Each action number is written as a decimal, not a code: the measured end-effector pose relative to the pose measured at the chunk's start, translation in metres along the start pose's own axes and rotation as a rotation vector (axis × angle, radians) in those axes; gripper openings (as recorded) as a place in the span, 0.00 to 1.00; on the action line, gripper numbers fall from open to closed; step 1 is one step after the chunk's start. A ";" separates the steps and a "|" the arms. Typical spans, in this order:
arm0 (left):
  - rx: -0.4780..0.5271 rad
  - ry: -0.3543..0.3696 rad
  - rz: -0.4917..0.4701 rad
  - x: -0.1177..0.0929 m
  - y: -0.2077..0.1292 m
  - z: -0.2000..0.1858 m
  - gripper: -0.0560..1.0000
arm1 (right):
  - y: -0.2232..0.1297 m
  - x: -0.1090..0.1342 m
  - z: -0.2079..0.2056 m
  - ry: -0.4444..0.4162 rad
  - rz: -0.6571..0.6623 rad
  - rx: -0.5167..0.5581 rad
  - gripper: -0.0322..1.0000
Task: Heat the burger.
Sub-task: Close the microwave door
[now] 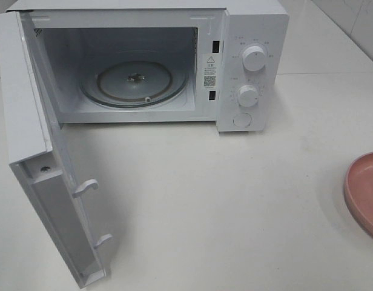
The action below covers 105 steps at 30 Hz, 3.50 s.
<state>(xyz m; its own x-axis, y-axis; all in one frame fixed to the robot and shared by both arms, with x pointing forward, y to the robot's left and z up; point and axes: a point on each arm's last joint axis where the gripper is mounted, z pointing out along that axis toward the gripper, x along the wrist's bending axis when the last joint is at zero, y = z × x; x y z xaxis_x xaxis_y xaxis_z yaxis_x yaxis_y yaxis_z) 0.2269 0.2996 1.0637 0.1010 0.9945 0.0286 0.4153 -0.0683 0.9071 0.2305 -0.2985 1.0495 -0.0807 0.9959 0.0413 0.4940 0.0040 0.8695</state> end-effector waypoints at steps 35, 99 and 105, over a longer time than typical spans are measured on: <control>-0.177 0.027 0.017 0.007 0.026 0.159 0.05 | 0.000 0.000 0.000 0.000 0.000 0.000 0.75; -0.237 -0.399 -0.064 -0.159 0.049 0.326 0.05 | 0.000 0.000 0.000 0.000 0.000 0.000 0.75; -0.261 -0.400 -0.102 -0.171 0.060 0.345 0.05 | 0.000 0.000 0.000 0.000 0.000 0.000 0.75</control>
<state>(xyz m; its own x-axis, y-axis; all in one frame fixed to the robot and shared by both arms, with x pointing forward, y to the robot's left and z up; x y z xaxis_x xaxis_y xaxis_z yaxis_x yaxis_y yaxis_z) 0.5465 0.0984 0.9683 0.4321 0.8831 -0.1827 0.2061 0.1005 0.9733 0.2305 -0.2985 1.0495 -0.0807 0.9959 0.0413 0.4940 0.0040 0.8695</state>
